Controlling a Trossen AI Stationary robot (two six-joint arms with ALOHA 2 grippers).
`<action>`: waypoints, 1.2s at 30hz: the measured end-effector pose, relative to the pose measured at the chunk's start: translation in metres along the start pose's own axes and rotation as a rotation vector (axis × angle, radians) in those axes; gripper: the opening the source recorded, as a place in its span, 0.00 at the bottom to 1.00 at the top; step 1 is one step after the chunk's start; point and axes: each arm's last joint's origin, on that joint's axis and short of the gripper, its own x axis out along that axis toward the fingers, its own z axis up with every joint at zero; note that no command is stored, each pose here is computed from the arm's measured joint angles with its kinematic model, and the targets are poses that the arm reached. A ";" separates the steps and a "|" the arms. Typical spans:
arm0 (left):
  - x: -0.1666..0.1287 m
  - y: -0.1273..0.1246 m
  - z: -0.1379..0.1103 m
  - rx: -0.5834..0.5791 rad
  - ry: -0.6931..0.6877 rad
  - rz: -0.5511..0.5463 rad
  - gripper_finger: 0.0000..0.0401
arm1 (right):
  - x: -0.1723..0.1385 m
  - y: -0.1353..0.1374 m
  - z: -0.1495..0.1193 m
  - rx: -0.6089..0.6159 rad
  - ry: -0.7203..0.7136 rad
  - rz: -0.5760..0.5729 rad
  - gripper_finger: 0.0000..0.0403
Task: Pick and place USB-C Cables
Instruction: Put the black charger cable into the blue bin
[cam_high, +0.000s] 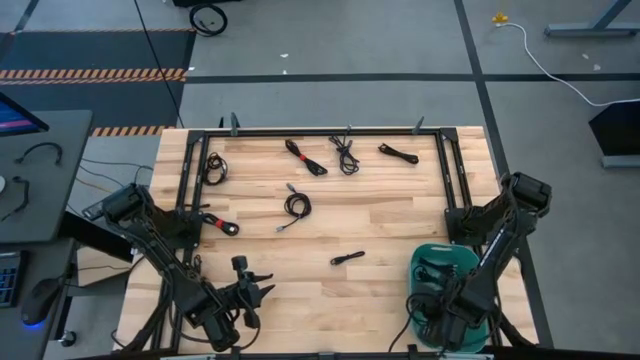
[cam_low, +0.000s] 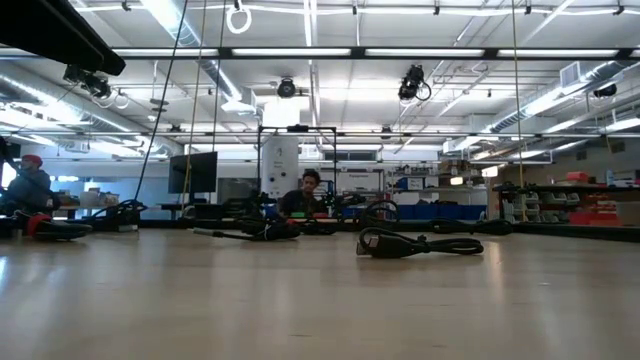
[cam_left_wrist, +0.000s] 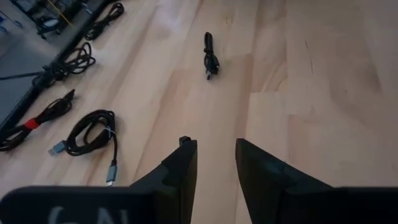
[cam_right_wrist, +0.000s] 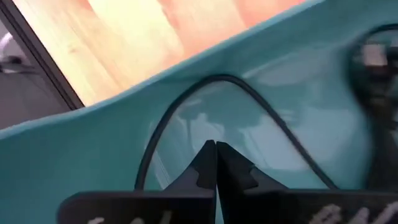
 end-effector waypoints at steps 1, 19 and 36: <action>-0.001 0.001 0.001 -0.003 0.005 -0.011 0.29 | -0.009 0.003 0.001 0.007 -0.002 -0.019 0.01; -0.054 0.031 0.058 -0.155 0.438 -0.171 0.29 | -0.048 0.043 0.028 -0.259 -1.149 0.043 0.05; -0.062 0.035 -0.016 -0.556 1.018 0.206 0.48 | 0.011 0.019 0.090 -0.352 -1.223 0.382 0.11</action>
